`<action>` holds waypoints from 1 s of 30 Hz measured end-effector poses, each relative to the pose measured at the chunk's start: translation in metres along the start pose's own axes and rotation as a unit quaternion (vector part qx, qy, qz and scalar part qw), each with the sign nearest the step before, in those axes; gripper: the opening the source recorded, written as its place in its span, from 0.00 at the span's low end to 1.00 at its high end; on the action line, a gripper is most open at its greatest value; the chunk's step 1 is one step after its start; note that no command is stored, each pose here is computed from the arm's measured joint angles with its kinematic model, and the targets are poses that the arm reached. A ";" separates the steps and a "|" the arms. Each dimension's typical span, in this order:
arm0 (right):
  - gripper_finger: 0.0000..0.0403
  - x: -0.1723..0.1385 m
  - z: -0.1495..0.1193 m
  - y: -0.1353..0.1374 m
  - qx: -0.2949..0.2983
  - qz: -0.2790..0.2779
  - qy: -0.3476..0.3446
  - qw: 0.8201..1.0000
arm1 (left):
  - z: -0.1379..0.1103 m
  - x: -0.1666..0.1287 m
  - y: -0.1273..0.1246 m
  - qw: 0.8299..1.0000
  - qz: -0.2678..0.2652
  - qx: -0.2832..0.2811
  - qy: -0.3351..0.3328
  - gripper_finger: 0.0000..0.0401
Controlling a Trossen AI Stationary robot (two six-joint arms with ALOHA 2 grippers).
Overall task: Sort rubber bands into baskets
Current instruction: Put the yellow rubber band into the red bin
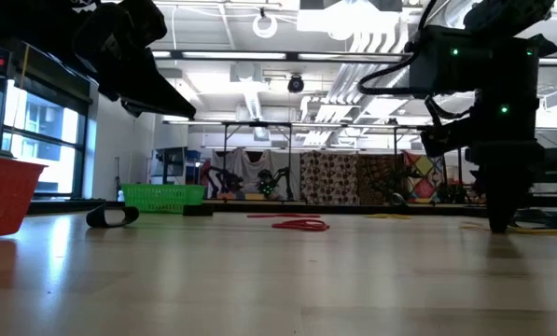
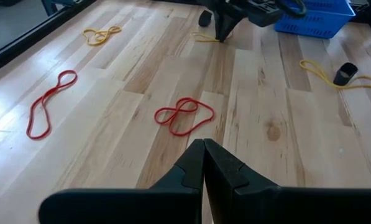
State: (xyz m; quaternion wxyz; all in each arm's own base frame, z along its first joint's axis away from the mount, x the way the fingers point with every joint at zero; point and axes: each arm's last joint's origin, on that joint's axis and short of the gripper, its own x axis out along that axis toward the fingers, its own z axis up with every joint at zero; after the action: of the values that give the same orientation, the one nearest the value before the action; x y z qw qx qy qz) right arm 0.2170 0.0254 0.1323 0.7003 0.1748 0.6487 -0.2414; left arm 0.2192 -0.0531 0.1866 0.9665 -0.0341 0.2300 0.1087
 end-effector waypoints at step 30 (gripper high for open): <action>0.00 -0.059 0.032 0.083 -0.131 0.065 -0.477 0.866 | 0.009 -0.001 -0.006 0.997 -0.044 0.038 -0.043 0.04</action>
State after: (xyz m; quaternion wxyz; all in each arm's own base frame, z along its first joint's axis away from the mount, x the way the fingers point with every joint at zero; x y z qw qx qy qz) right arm 0.2880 0.0825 0.1885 0.9550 -0.0134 0.2481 -0.1622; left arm 0.2235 -0.0582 0.1955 0.9800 -0.0030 0.1902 0.0590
